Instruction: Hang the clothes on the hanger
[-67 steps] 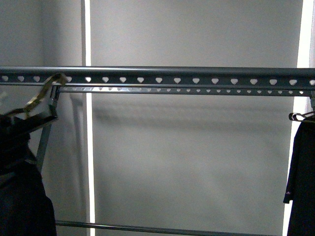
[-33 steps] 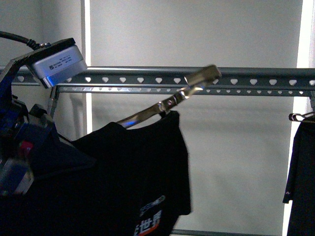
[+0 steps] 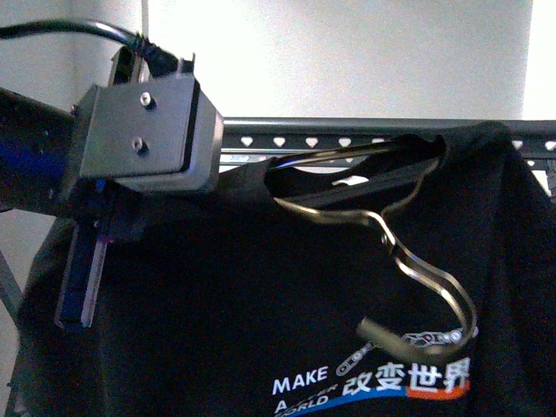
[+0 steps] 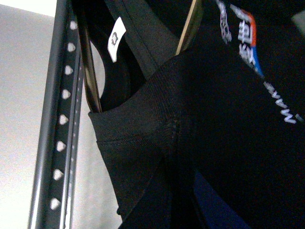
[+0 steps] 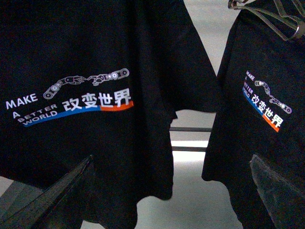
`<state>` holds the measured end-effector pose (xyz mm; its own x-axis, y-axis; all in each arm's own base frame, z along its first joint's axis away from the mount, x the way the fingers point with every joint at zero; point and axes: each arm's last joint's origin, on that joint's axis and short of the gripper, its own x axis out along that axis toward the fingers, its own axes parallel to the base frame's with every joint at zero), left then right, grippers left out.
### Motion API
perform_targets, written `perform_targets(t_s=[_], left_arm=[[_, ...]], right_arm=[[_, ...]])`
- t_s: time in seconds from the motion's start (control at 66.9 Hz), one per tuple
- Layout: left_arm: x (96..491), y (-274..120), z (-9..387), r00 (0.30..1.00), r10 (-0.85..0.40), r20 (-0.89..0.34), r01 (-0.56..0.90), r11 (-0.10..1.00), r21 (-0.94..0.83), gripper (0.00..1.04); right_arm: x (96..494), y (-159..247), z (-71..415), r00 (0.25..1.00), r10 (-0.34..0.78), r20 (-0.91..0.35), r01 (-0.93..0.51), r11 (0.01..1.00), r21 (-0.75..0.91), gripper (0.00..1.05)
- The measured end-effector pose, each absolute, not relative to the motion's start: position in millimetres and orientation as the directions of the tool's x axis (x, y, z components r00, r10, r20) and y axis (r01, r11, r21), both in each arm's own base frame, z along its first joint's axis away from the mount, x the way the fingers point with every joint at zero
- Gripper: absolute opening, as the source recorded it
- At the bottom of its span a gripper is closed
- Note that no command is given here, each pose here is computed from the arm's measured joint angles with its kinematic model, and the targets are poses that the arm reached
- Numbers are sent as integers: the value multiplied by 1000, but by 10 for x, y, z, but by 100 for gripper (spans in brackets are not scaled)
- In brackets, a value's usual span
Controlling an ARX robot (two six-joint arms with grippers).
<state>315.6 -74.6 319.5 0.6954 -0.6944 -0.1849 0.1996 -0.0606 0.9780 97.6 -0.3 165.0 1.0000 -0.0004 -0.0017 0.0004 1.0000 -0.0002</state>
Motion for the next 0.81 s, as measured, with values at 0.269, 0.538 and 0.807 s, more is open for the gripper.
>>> perform_targets(t_s=[0.269, 0.538, 0.807], left_arm=[[3200, -782, 3181, 700, -697, -153, 89, -127, 988, 5], [3201, -782, 3179, 703, -694, -154, 85, -133, 988, 5], [3200, -785, 3178, 703, -694, -154, 83, -135, 987, 5]], right_arm=[[976, -3, 1650, 1000, 0, -2, 0, 1000, 0, 97], [976, -3, 1650, 1000, 0, -2, 0, 1000, 0, 97], [1118, -135, 1823, 949, 314, -38, -316, 945, -83, 97]])
